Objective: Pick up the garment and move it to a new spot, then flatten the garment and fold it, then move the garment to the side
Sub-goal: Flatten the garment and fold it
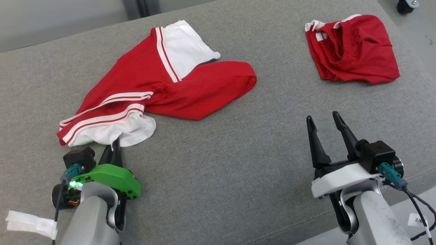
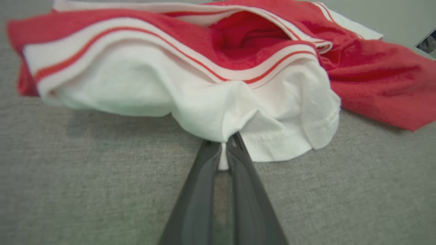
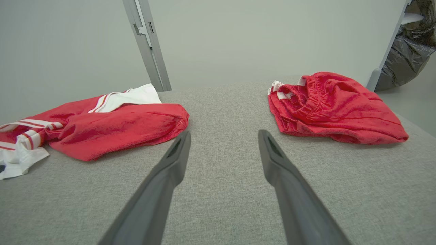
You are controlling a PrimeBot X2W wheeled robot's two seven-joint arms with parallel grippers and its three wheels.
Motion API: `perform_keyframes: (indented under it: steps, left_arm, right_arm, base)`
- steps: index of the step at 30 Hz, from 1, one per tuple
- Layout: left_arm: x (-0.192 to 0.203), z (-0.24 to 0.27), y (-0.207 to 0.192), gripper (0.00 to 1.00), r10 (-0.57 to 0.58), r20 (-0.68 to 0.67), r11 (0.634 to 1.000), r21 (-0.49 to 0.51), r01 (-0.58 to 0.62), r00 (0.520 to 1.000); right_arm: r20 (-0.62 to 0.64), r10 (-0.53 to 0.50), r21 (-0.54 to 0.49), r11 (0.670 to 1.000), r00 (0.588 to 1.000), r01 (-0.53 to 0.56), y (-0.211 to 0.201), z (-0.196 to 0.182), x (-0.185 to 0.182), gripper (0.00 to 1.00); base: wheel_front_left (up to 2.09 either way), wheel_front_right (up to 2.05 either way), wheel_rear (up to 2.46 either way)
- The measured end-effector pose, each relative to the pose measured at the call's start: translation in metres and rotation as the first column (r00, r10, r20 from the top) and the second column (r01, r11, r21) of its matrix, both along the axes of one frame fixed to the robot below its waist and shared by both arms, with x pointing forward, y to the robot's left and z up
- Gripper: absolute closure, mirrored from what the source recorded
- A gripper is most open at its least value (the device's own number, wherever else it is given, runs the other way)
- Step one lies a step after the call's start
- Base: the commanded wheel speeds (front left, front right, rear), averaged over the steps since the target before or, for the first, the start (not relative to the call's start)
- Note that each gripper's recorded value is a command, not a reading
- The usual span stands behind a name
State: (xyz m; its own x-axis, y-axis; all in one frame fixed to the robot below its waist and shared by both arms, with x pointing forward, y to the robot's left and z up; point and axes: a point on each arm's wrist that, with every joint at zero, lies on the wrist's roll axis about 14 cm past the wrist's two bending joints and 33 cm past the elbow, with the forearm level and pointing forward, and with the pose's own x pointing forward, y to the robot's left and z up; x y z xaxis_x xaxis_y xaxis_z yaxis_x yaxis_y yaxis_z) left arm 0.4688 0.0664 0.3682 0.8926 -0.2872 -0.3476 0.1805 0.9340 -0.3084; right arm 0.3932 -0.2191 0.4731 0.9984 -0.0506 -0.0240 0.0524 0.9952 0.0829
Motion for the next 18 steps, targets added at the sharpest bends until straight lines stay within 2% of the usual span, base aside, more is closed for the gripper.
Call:
perform_keyframes:
  steps: [5, 9, 14, 18]
  left_arm:
    - [0.003, 0.033, 0.011, 1.0, 0.021, 0.118, 1.0, -0.01, -0.02, 0.993]
    - [0.003, 0.08, 0.022, 1.0, 0.037, 0.265, 0.999, -0.019, -0.033, 0.964]
    - [-0.022, 0.118, 0.042, 1.0, 0.071, 0.364, 0.997, -0.022, -0.068, 0.929]
    - [-0.053, 0.129, 0.063, 1.0, 0.119, 0.363, 0.992, -0.011, -0.123, 0.924]
  right_arm:
    - [0.009, 0.024, -0.001, 1.0, 1.0, -0.024, 0.008, 0.002, 0.001, 0.0]
    - [0.016, 0.057, 0.004, 0.998, 0.998, -0.057, 0.02, 0.004, 0.002, 0.0]
    - [0.023, 0.109, 0.018, 0.994, 0.994, -0.109, 0.039, 0.005, 0.002, 0.0]
    - [0.037, 0.151, 0.024, 0.988, 0.988, -0.152, 0.055, 0.009, 0.004, 0.0]
  base:
    - [0.0, 0.0, 0.0]
    - [0.0, 0.0, 0.0]
    - [0.0, 0.0, 0.0]
    - [0.0, 0.0, 0.0]
